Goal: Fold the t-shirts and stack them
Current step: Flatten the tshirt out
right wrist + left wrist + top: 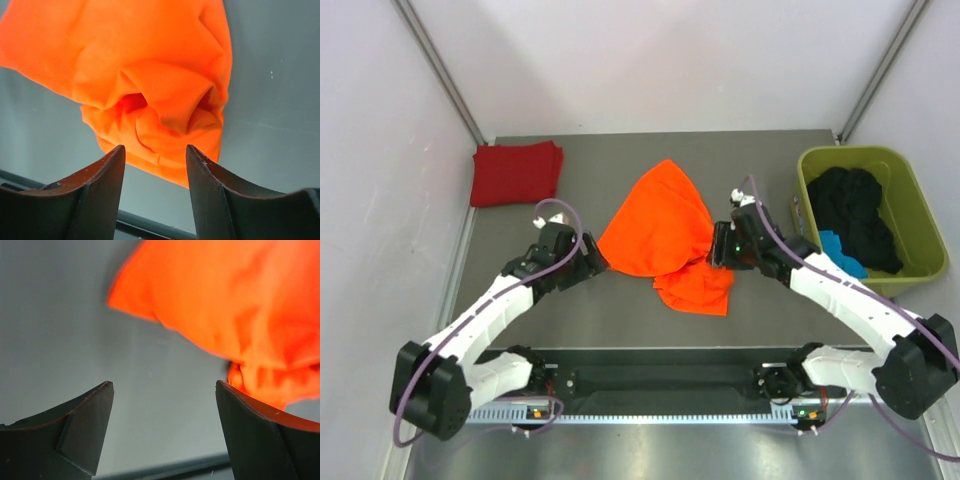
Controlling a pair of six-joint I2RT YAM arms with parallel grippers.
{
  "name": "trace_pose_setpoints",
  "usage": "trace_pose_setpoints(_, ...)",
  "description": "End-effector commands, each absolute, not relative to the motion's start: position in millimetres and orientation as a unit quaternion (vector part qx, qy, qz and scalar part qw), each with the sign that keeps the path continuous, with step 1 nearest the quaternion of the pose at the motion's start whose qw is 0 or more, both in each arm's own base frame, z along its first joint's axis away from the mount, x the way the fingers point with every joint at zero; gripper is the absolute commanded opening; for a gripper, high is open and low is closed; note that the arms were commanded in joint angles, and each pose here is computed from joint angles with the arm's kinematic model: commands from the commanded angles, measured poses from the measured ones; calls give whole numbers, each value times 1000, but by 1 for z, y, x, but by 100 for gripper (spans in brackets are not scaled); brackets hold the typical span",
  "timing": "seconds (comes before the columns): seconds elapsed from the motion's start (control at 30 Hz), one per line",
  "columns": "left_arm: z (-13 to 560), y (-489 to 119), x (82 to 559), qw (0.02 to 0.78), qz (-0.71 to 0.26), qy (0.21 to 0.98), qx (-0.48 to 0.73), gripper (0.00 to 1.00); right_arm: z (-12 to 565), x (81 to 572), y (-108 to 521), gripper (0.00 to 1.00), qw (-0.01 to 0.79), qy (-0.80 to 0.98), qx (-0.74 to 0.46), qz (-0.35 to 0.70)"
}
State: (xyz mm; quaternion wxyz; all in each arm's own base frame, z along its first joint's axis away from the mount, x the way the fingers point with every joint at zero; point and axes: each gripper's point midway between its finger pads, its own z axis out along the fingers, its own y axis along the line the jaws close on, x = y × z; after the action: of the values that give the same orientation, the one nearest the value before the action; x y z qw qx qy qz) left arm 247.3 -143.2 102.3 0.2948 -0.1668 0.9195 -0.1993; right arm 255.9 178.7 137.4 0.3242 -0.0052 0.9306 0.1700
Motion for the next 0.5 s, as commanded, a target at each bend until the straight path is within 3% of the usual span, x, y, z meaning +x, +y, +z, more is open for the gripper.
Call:
trace_pose_setpoints(0.0, 101, -145, 285, 325, -235, 897, -188, 87, 122, 240, 168, 52, 320, 940, 4, 115)
trace_pose_setpoints(0.23, 70, -133, 317, 331, -207, 902, -182, 85, 109, 202, 211, 53, 309, 935, -38, 167)
trace_pose_setpoints(0.47, 35, -136, 328, 289, -179, 927, -156, 79, 75, 189, 242, 61, 316, 921, -121, 191)
